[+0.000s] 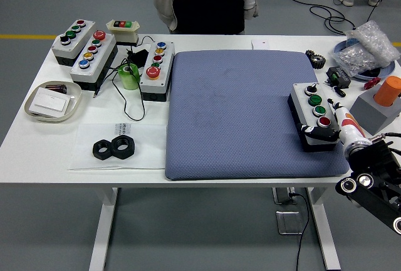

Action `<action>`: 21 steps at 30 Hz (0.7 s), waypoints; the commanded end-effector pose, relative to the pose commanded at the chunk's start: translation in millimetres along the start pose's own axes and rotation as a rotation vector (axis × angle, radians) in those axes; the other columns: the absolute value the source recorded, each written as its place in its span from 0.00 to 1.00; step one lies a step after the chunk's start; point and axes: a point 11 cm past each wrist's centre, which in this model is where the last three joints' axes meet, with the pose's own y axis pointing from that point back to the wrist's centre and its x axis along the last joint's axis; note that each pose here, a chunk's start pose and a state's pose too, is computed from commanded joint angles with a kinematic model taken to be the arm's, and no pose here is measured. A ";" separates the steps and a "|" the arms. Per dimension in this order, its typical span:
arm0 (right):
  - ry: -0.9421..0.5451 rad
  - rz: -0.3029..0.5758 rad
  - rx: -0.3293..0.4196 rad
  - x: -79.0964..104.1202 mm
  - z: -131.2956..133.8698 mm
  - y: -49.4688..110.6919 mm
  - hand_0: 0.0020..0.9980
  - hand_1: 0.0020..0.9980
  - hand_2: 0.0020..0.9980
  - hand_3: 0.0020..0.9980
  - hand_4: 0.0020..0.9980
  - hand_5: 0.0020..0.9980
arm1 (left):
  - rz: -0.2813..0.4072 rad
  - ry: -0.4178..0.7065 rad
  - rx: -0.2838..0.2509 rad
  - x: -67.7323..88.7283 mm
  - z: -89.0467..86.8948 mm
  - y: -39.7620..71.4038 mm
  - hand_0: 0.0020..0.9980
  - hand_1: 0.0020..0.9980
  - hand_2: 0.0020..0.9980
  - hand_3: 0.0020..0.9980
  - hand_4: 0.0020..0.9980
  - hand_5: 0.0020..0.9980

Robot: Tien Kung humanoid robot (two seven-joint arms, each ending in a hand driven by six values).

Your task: Pick up the button,place it on the desk,press the button,press the button

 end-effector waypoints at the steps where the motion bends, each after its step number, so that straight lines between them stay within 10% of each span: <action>1: 0.005 -0.001 -0.002 -0.4 0.4 -0.2 0.95 0.85 0.97 0.98 0.91 0.23 | 0.000 0.000 0.000 0.0 0.0 0.0 0.74 0.78 0.85 0.76 0.53 1.00; 8: 0.124 0.005 0.041 -1.7 -4.3 -0.5 0.85 0.69 0.82 0.92 0.90 0.19 | 0.002 -0.003 0.001 0.4 -0.3 -0.1 0.74 0.78 0.85 0.76 0.53 1.00; 9: 0.183 0.039 0.086 0.2 -9.1 1.8 0.44 0.41 0.54 0.76 0.77 0.04 | 0.002 -0.005 0.002 0.4 -0.9 -0.2 0.74 0.78 0.85 0.76 0.53 1.00; 21: 0.276 0.162 0.206 12.2 -23.8 9.2 0.32 0.30 0.45 0.66 0.71 0.04 | 0.003 -0.009 0.004 0.7 -2.2 -0.5 0.74 0.78 0.85 0.76 0.53 1.00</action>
